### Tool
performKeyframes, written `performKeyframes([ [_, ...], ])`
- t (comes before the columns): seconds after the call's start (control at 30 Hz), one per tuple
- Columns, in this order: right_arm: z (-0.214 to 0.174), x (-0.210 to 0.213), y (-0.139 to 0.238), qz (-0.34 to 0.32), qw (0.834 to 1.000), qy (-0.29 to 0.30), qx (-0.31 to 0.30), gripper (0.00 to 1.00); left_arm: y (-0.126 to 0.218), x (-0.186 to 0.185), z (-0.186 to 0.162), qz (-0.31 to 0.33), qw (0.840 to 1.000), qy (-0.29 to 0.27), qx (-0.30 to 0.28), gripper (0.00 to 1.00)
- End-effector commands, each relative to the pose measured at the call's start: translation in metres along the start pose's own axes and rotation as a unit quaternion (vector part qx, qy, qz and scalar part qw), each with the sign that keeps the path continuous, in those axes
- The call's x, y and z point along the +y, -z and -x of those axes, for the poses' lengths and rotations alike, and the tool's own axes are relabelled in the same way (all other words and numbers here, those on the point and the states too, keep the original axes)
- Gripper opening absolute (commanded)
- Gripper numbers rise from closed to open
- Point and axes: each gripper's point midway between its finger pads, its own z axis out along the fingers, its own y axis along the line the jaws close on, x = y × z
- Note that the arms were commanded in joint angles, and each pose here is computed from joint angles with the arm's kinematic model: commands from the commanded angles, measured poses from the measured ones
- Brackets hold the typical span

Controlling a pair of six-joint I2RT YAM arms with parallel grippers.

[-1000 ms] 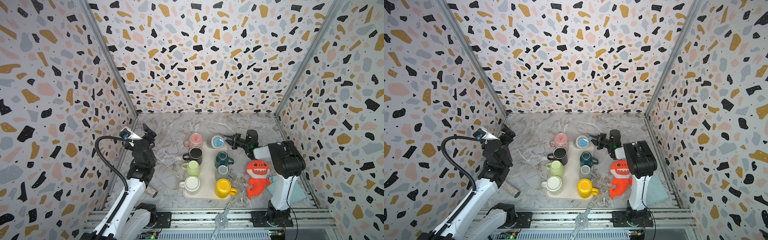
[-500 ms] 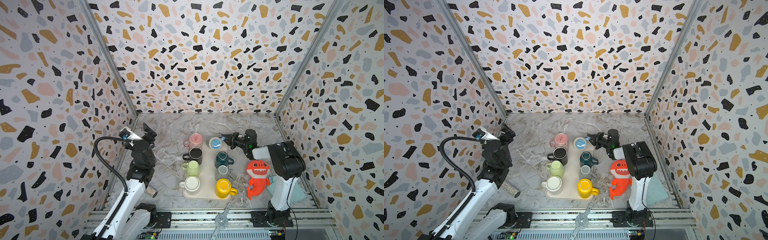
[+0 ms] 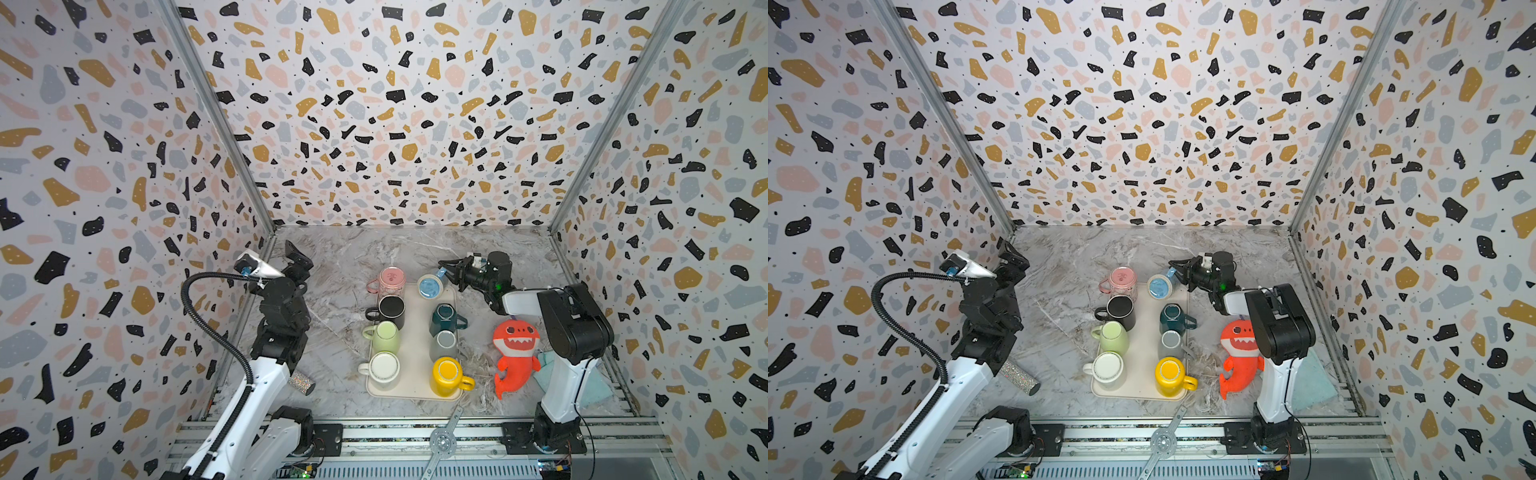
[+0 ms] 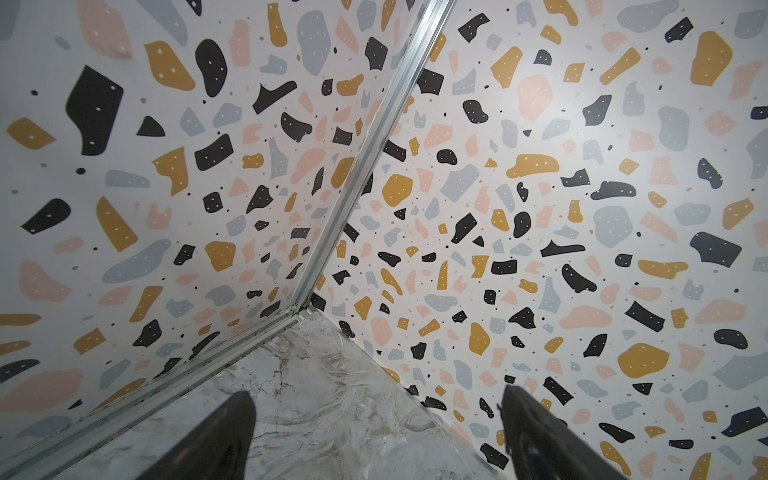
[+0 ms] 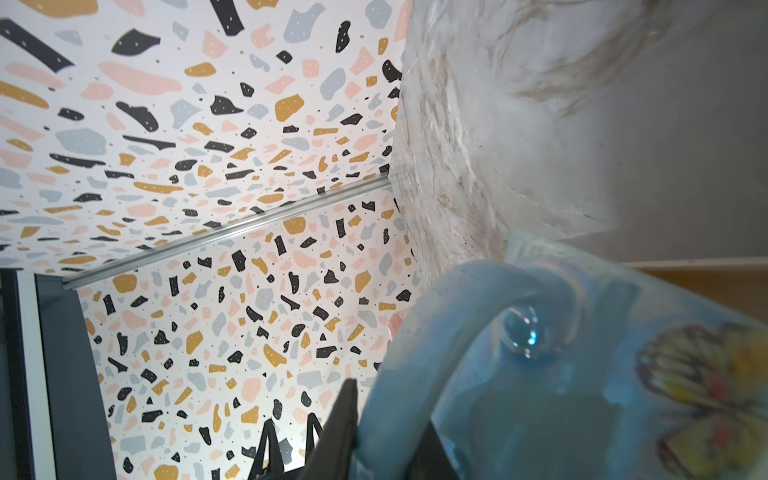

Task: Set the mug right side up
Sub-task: 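Close the right gripper on the light blue butterfly mug's handle, then lift the blue mug with the right gripper while the left arm reaches toward it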

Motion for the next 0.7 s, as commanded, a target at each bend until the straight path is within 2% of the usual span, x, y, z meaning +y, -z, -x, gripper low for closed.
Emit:
performKeyframes([
  [0.0, -0.013, 0.059, 0.004, 0.059, 0.995, 0.085, 0.01, 0.0, 0.0, -0.014, 0.023, -0.021, 0.999, 0.028, -0.026, 0.93],
  [0.27, -0.019, 0.078, -0.001, 0.065, 0.984, 0.165, 0.009, 0.0, -0.003, -0.018, 0.025, -0.024, 0.999, 0.024, -0.024, 0.93],
  [0.47, -0.022, 0.104, -0.005, 0.053, 0.963, 0.264, 0.001, 0.0, -0.009, -0.028, 0.022, -0.039, 0.999, 0.019, -0.017, 0.93],
  [0.57, -0.024, 0.119, -0.005, 0.038, 0.945, 0.326, -0.006, 0.0, -0.013, -0.043, 0.017, -0.069, 0.998, 0.005, 0.0, 0.92],
  [0.67, -0.026, 0.131, -0.004, 0.001, 0.915, 0.402, -0.026, 0.0, -0.018, -0.064, 0.01, -0.111, 0.993, -0.009, 0.024, 0.9],
])
